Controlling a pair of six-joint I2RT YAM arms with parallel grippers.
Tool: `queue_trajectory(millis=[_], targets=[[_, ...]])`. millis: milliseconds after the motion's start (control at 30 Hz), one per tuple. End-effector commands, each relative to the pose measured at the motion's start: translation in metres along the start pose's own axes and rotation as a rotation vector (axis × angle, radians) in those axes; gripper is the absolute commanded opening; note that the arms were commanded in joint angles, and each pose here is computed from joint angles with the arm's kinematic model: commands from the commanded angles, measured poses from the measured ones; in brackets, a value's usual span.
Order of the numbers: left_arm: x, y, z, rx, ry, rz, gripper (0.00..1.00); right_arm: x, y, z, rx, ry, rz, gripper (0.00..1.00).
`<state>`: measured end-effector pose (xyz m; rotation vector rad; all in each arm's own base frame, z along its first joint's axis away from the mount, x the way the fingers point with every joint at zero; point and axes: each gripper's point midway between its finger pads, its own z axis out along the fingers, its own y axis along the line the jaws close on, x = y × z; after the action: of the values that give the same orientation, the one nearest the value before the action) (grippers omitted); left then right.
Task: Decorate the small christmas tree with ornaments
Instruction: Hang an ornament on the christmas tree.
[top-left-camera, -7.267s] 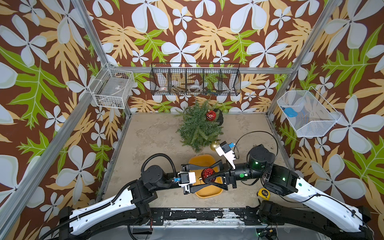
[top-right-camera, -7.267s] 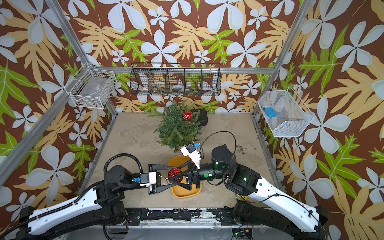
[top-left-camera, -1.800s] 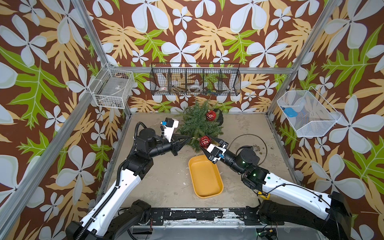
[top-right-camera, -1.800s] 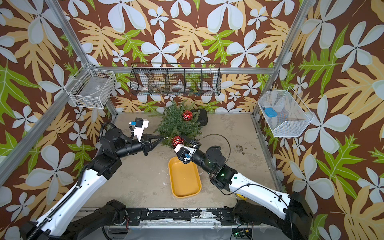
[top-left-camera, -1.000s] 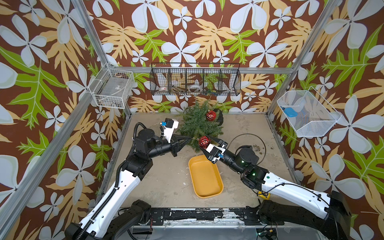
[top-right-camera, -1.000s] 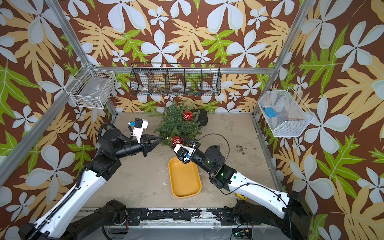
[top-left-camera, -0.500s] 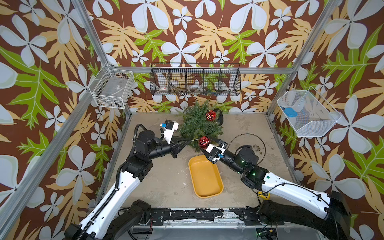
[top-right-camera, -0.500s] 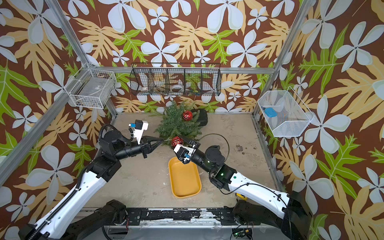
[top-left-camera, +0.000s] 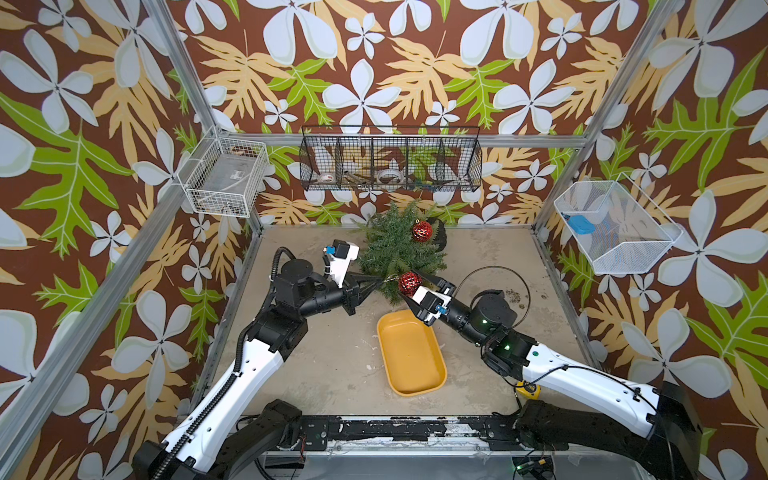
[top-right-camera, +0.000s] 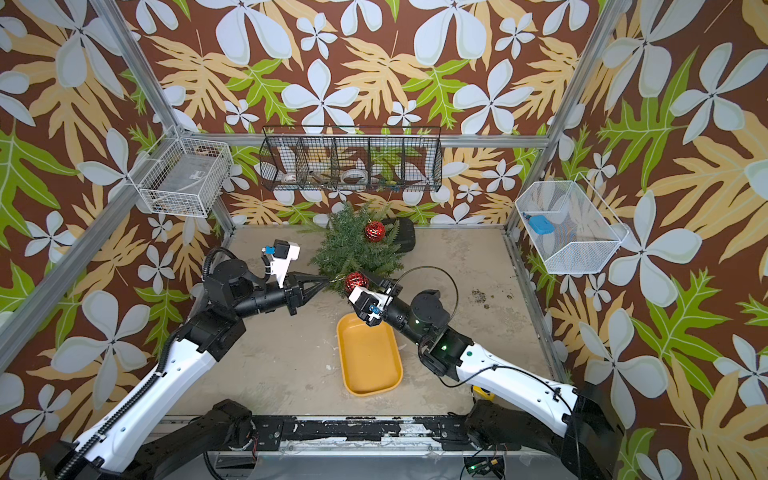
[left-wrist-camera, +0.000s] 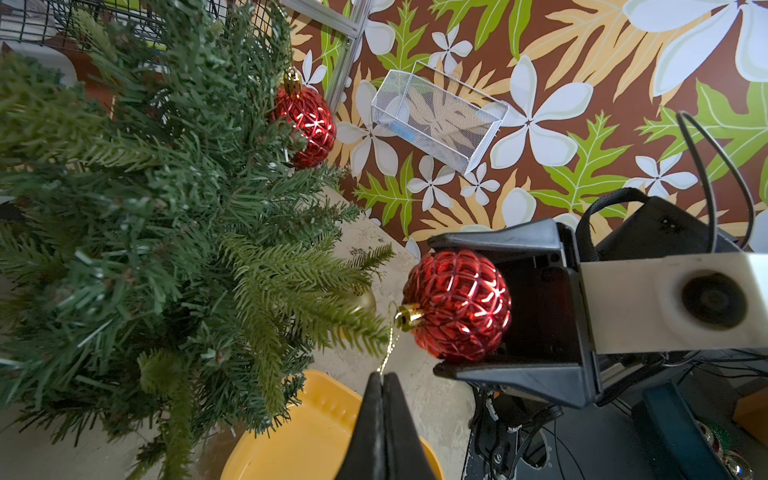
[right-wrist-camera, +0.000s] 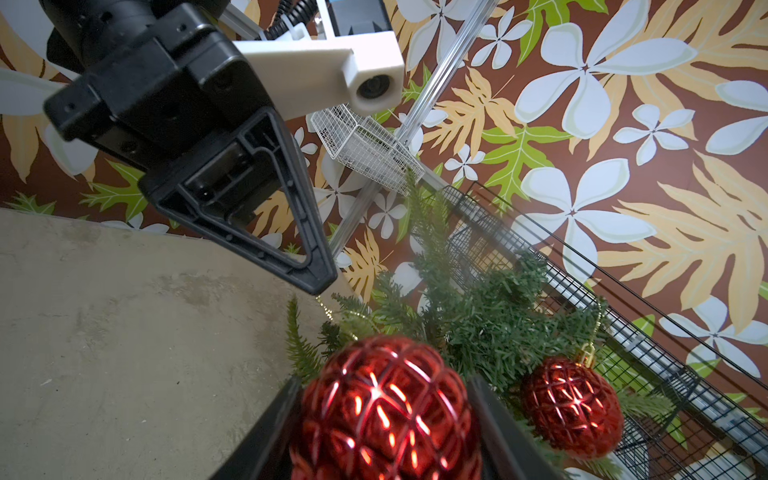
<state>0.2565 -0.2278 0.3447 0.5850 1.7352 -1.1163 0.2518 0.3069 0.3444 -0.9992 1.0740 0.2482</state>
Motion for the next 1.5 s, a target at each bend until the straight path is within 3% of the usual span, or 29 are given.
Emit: queue_trajectory(millis=[0, 733, 1133, 1467], targets=[[-0.008, 0.003, 0.001, -0.017, -0.029, 0.024, 0.0, -0.001, -0.002, 0.002, 0.006, -0.007, 0.016, 0.41], [-0.034, 0.018, 0.012, -0.082, -0.078, 0.027, 0.0, -0.004, 0.0, 0.003, -0.007, -0.018, 0.015, 0.41], [-0.016, 0.013, 0.014, -0.027, -0.023, 0.006, 0.0, 0.004, 0.002, 0.005, -0.01, 0.011, 0.014, 0.41], [-0.005, 0.023, 0.019, -0.052, 0.01, -0.019, 0.0, 0.013, 0.005, 0.001, -0.006, 0.034, 0.023, 0.4]])
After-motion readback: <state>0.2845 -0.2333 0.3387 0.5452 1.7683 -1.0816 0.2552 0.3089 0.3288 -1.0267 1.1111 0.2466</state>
